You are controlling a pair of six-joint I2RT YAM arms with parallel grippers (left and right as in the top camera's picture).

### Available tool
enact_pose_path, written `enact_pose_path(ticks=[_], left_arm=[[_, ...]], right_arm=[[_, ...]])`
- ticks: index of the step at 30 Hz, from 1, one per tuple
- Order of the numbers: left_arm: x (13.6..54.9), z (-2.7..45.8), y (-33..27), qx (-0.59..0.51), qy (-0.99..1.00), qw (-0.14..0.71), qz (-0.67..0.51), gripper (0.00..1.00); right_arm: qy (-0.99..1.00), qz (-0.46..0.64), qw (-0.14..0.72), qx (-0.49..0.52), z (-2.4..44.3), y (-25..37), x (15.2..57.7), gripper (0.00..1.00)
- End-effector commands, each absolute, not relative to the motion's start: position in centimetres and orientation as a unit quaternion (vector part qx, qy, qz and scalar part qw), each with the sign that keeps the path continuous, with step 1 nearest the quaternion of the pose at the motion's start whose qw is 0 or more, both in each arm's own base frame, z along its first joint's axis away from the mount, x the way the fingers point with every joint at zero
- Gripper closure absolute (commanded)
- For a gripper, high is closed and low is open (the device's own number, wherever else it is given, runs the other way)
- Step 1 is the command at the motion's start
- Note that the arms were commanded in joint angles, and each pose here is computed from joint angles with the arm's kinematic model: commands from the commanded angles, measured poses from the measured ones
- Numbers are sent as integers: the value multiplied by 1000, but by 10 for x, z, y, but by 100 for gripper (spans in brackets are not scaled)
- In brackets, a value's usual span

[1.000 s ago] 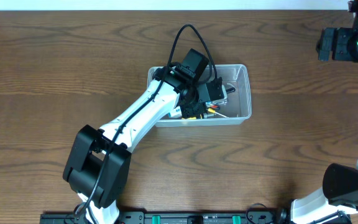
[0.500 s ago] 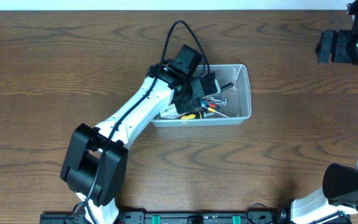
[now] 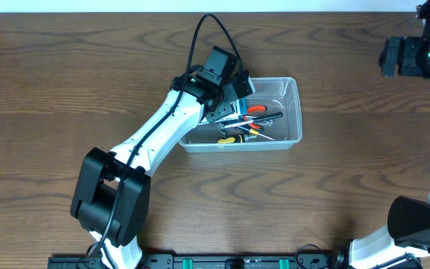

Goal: Pack container

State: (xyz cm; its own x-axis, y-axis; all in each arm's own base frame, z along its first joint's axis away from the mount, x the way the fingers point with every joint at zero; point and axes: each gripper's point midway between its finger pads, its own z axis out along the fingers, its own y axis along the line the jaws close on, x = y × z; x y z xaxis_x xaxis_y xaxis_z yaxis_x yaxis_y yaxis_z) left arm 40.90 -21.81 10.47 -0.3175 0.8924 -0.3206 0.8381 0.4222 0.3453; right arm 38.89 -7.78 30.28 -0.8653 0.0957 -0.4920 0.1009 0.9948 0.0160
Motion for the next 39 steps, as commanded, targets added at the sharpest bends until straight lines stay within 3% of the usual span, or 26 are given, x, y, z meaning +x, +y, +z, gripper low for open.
enact_pose_path(ticks=[1, 5, 14, 22, 30, 39], left_arm=[[417, 139, -210, 473, 834, 277, 66, 27], [420, 171, -194, 384, 867, 313, 46, 0], [421, 229, -71, 127, 929, 345, 34, 2], [427, 228, 23, 6, 939, 340, 56, 2], [400, 231, 32, -24, 945, 322, 52, 2], [351, 265, 27, -29, 913, 404, 50, 2]], right_arm=[[967, -6, 248, 48, 299, -79, 389, 1], [967, -5, 253, 31, 299, -69, 394, 1], [970, 7, 241, -39, 265, -28, 437, 1], [965, 54, 247, -68, 224, 12, 485, 1], [978, 29, 204, -17, 212, 1, 468, 1], [976, 18, 215, -17, 228, 2, 435, 1]])
